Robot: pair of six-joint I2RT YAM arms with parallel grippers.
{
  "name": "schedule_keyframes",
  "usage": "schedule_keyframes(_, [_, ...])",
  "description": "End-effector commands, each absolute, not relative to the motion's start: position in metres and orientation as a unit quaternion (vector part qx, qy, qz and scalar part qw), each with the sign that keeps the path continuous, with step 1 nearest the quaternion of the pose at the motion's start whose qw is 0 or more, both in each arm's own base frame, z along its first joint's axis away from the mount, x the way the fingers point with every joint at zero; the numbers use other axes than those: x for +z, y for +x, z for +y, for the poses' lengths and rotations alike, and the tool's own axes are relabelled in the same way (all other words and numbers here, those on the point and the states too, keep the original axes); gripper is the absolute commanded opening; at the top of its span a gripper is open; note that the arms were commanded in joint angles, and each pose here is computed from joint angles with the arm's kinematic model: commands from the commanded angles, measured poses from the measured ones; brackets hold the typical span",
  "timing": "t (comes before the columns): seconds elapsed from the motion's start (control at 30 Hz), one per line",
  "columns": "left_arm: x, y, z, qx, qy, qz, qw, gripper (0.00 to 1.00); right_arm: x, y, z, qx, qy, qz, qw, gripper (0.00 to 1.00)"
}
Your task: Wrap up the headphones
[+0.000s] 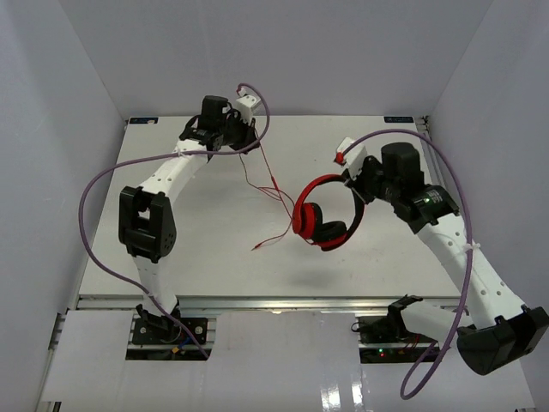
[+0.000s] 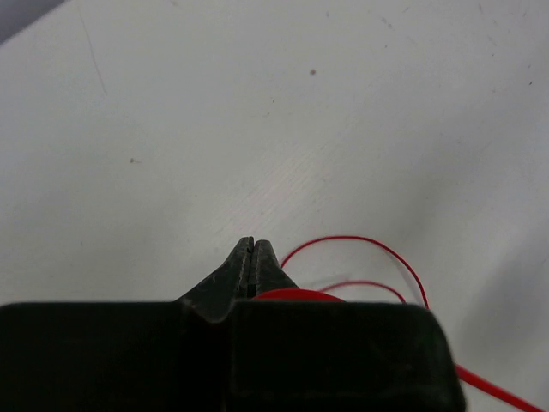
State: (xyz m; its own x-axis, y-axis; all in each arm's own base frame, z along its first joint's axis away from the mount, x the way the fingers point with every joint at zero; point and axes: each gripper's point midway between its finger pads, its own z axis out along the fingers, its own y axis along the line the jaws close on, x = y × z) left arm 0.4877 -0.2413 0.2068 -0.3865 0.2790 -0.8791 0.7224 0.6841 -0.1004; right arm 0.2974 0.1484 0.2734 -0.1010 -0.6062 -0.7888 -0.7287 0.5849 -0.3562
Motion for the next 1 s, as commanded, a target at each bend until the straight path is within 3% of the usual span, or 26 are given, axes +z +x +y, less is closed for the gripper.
schedule_keyframes(0.0, [0.203, 0.473, -0.254, -0.214, 0.284, 0.855, 0.378, 0.00, 0.269, 0.304, 0.174, 0.011, -0.461, 0.721, 0.517, 0.08])
schedule_keyframes(0.33, [0.214, 0.460, -0.276, -0.205, 0.272, 0.874, 0.347, 0.00, 0.246, 0.303, 0.228, 0.044, -0.487, 0.716, 0.498, 0.08])
schedule_keyframes(0.53, [0.235, 0.446, -0.298, -0.248, 0.261, 0.868, 0.343, 0.00, 0.230, 0.326, 0.236, 0.040, -0.429, 0.761, 0.484, 0.08])
schedule_keyframes(0.97, [0.289, 0.398, -0.306, -0.282, 0.275, 0.847, 0.358, 0.02, 0.229, 0.405, 0.162, -0.066, -0.274, 0.822, 0.494, 0.08])
